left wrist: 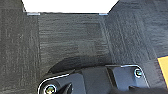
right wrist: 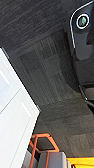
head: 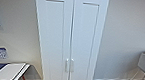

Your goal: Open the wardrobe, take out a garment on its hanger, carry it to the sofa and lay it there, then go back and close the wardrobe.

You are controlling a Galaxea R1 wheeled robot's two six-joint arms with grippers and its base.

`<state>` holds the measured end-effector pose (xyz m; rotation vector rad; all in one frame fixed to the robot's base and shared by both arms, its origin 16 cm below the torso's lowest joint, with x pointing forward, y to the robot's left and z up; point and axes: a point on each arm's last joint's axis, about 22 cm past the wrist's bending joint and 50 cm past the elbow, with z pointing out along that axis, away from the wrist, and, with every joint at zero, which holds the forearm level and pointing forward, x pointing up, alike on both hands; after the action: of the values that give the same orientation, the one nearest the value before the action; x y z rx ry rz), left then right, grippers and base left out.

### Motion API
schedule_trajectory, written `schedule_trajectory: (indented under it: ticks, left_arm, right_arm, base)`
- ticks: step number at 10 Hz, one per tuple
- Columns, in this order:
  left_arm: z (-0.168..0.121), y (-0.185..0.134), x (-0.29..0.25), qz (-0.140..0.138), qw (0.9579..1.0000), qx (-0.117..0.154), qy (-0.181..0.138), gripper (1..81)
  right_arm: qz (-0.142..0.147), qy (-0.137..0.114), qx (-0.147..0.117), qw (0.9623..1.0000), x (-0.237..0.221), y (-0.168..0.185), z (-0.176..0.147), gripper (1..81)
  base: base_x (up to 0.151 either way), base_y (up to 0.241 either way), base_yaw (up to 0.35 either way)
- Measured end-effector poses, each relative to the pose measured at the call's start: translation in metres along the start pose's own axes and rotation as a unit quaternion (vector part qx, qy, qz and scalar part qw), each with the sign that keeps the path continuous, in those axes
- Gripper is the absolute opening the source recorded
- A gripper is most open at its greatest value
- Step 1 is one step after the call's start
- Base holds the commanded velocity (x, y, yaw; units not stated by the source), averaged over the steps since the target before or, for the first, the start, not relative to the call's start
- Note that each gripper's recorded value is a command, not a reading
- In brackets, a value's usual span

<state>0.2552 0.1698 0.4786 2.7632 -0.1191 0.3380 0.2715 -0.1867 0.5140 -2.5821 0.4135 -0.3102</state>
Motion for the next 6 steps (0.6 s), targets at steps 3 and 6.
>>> schedule_trajectory:
  ticks: [3, 6]
  left_arm:
    - [0.003, 0.000, -0.076, 0.031, 0.9995, -0.011, -0.001, 81.1]
    - [-0.005, -0.010, -0.151, 0.030, 0.9993, -0.012, -0.020, 81.1]
  right_arm:
    - [-0.011, -0.024, -0.041, 0.9988, -0.087, 0.056, 0.004, 81.1]
    - [-0.025, -0.049, -0.061, 0.9966, -0.173, 0.084, 0.003, 81.1]
  base:
    - [0.000, 0.000, 0.000]
    - [0.000, 0.000, 0.000]
